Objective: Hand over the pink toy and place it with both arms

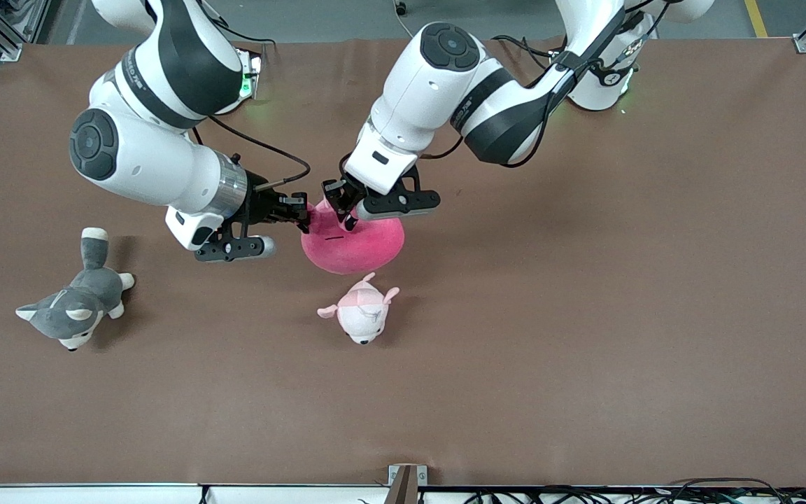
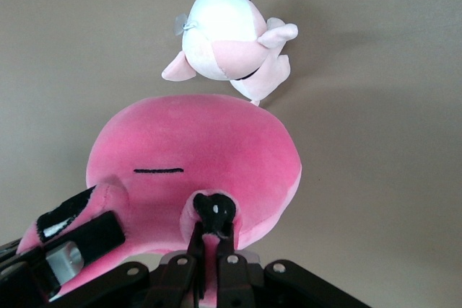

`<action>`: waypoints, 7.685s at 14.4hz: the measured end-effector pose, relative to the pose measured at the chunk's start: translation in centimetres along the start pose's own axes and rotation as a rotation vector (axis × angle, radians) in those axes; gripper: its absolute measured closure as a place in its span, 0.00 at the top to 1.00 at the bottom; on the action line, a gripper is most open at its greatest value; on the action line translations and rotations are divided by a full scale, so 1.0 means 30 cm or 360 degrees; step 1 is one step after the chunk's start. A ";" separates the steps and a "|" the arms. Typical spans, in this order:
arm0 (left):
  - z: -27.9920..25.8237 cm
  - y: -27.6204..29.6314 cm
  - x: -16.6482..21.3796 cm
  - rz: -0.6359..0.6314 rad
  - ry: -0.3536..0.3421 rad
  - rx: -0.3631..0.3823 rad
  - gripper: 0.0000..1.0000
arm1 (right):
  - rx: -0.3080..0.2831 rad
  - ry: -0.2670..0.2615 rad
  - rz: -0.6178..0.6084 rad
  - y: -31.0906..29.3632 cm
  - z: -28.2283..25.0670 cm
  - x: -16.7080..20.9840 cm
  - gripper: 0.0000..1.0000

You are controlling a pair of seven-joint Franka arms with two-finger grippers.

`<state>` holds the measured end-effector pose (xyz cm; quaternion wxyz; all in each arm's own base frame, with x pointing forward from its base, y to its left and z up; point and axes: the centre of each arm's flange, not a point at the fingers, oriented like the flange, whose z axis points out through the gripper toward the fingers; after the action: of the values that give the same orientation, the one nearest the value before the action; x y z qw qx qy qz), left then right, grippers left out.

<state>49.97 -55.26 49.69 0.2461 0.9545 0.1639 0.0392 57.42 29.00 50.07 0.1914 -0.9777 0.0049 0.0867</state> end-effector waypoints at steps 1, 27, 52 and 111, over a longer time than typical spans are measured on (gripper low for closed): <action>0.000 0.000 0.000 0.0000 0.0000 0.0000 0.14 | 0.0000 0.0002 0.0000 0.000 -0.002 0.000 0.09; -1.020 -0.974 0.804 0.0639 -0.0167 0.0706 1.00 | -0.0190 -0.0096 -0.0225 0.878 -0.115 0.318 0.09; -1.127 -1.041 0.686 0.0630 -0.0042 0.0770 1.00 | 0.0012 -0.0136 -0.0154 0.922 0.015 0.393 0.09; -1.144 -1.099 0.731 0.0563 -0.0043 0.0741 1.00 | -0.0588 0.0347 -0.0027 0.896 -0.697 -0.173 1.00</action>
<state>55.65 -5.08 63.69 0.0120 0.9995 -0.0037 0.0302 54.67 -3.87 59.98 0.0079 -0.9997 0.0014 -0.0217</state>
